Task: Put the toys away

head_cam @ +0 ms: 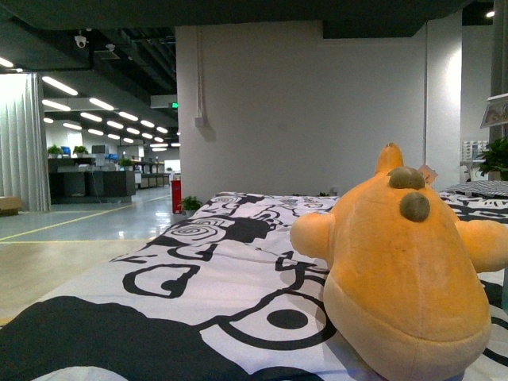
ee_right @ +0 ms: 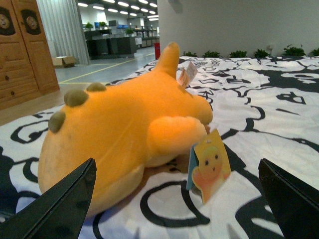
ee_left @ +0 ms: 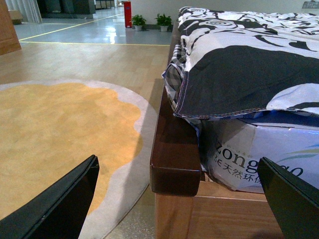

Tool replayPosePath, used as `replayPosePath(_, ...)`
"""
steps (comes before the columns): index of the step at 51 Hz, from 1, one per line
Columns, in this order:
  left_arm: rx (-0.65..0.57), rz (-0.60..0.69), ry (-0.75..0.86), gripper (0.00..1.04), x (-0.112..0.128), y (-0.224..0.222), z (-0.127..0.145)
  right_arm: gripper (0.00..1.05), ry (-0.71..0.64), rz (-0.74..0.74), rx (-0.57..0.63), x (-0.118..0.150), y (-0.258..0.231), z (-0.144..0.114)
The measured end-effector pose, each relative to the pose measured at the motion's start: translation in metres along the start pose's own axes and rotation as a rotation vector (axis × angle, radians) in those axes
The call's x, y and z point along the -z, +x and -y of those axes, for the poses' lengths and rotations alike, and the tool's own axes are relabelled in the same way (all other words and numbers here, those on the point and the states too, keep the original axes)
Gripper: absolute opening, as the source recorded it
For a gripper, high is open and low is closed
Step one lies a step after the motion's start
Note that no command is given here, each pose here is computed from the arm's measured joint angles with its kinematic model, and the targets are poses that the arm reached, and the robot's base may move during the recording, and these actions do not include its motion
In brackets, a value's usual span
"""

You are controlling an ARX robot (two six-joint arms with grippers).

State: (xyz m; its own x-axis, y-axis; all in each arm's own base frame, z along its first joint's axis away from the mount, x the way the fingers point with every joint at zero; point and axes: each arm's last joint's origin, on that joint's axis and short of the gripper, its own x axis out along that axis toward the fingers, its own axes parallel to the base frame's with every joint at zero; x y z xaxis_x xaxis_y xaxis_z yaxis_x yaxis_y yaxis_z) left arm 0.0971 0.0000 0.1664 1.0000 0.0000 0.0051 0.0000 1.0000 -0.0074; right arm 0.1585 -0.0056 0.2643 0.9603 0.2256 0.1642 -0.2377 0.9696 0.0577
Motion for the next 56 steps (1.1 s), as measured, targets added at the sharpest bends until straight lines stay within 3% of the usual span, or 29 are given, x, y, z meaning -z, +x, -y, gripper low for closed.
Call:
replayPosePath(9, 0.0, 0.0, 0.0, 0.99, 0.0, 0.0, 0.0, 0.98, -0.02, 0.035, 0.001, -0.022, 0.032, -0.016)
replayPosePath(25, 0.0, 0.0, 0.0, 0.99, 0.0, 0.0, 0.0, 0.98, -0.059, 0.002, -0.004, -0.031, 0.09, -0.054)
replayPosePath(40, 0.0, 0.0, 0.0, 0.99, 0.0, 0.0, 0.0, 0.98, -0.104, -0.075, 0.027, -0.016, 0.131, -0.071)
replayPosePath(56, 0.0, 0.0, 0.0, 0.99, 0.0, 0.0, 0.0, 0.98, -0.103, -0.12, 0.046, -0.002, 0.137, -0.072)
